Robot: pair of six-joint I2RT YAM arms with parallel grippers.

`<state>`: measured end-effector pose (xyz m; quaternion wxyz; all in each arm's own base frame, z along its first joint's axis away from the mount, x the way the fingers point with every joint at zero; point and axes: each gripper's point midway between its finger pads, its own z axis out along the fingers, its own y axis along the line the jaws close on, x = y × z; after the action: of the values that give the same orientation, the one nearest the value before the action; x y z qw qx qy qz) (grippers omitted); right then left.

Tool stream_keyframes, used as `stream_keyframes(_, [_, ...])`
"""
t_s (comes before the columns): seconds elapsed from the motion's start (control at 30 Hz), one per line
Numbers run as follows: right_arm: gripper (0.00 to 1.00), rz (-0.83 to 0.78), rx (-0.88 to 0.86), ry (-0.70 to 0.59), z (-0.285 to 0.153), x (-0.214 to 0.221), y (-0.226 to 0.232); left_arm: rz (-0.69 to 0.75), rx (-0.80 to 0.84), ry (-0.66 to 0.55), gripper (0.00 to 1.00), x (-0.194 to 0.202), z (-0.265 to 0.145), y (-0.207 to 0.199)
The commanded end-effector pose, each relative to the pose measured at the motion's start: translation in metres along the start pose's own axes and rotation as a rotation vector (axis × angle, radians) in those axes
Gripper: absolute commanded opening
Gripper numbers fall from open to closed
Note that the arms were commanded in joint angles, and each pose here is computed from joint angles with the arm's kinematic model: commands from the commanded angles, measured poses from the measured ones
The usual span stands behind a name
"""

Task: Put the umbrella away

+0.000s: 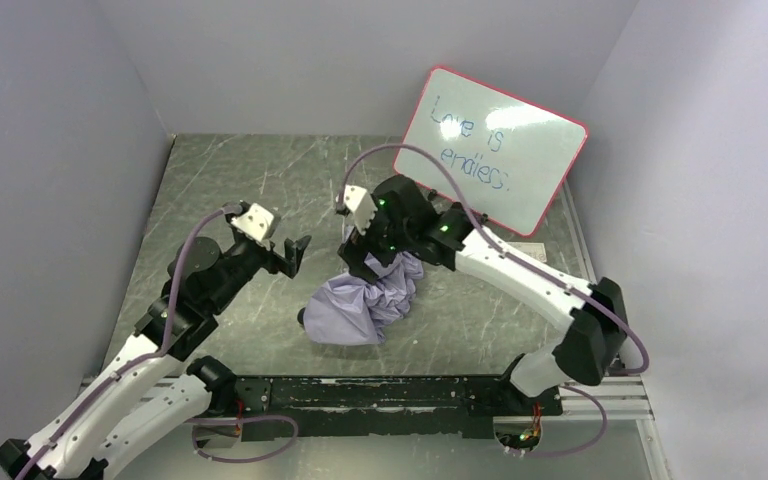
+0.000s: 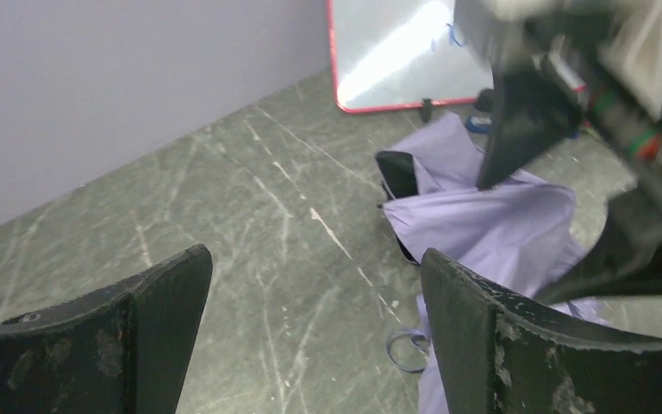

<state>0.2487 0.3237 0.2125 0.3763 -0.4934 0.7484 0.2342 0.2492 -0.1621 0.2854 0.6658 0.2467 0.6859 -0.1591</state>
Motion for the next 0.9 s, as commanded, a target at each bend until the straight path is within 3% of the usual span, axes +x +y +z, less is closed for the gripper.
stream_keyframes(0.0, [1.00,-0.079,-0.010,0.141,0.013,0.031,0.008,0.006,-0.159,-0.062,0.95,-0.030,-0.015,0.031])
stream_keyframes(0.27, [1.00,-0.124,-0.049,0.370,0.055,0.117,0.021,0.008,-0.202,-0.052,0.95,-0.027,-0.020,0.039])
stream_keyframes(0.67, [1.00,-0.067,-0.044,0.713,0.092,0.228,0.012,0.007,-0.181,-0.029,0.95,-0.019,-0.012,0.035])
stream_keyframes(0.87, [0.88,0.056,-0.169,0.876,0.087,0.274,0.023,0.015,-0.182,-0.020,0.95,-0.017,-0.011,0.035])
